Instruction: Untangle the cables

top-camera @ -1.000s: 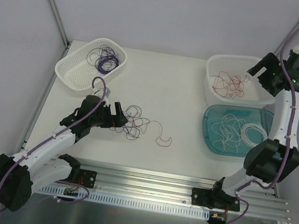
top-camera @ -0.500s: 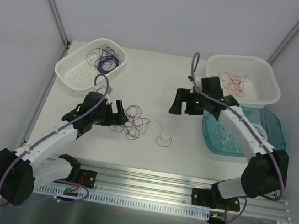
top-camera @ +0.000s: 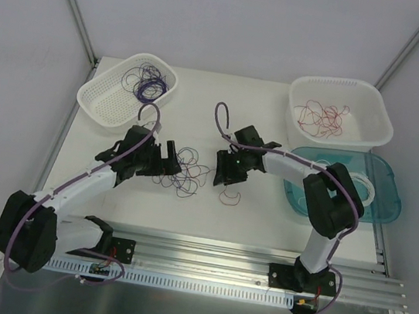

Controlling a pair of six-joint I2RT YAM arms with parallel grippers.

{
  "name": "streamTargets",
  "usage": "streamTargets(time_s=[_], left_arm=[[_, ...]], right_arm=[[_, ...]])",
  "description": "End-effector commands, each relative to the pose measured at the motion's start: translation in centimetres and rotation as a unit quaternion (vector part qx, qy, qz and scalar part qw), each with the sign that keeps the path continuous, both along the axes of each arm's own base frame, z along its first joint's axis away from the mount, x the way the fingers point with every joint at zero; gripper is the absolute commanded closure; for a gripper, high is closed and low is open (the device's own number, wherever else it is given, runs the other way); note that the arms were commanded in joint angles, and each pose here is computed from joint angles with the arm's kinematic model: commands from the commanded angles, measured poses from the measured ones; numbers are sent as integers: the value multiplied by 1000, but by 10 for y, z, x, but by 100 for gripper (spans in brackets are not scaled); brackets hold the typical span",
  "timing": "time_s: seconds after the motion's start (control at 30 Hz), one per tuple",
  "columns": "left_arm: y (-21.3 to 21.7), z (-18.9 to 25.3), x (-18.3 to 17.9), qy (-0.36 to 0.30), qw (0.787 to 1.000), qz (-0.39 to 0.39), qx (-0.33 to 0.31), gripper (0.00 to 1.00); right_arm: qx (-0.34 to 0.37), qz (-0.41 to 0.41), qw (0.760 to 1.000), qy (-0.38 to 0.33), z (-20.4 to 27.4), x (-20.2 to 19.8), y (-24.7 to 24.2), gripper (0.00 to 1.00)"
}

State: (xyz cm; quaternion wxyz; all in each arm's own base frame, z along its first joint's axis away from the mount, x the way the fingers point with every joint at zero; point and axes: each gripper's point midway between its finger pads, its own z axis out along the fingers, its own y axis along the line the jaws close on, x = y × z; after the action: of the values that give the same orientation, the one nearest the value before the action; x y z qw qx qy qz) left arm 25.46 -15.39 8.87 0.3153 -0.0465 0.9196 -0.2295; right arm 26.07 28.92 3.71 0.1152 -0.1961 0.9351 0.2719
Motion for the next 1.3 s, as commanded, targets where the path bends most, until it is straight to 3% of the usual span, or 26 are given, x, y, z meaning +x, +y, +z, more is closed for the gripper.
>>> streamTargets(time_s=[0.0, 0.03, 0.07, 0.17, 0.4, 0.6, 0.77, 0.87, 0.97, 1.13, 1.27], left_arm=[[-11, 8, 13, 8, 1000, 0, -17, 1], [-12, 9, 17, 10, 1000, 1, -17, 1], [-13, 1, 19, 24, 1000, 2, -10, 1], [-15, -10, 27, 46, 999, 7, 0, 1], [-13, -46, 46, 94, 994, 29, 40, 8], [-13, -70, 50, 128, 990, 38, 56, 22], [-8, -74, 48, 133, 988, 42, 68, 29], [-5, -75, 47, 132, 987, 42, 75, 30], [-1, -73, 48, 131, 987, 46, 80, 31], [11, -72, 47, 132, 985, 57, 94, 30], [27, -68, 49, 134, 983, 79, 99, 30]], right_arm=[[24, 2, 999, -27, 11, 10, 15, 52], [22, 4, 999, -25, 11, 8, 14, 58], [20, 6, 999, -29, 14, 7, 14, 71], [20, 12, 999, -46, 32, 2, 7, 99], [17, 69, 992, -109, 110, -15, -16, 99], [4, 135, 976, -173, 194, -40, -49, 99], [18, 117, 959, -259, 269, -36, -82, 99], [58, 75, 939, -331, 329, -35, -106, 99], [104, 31, 904, -414, 392, -39, -127, 99], [137, -46, 819, -556, 478, -55, -159, 99], [138, -102, 764, -622, 520, -62, -179, 99]])
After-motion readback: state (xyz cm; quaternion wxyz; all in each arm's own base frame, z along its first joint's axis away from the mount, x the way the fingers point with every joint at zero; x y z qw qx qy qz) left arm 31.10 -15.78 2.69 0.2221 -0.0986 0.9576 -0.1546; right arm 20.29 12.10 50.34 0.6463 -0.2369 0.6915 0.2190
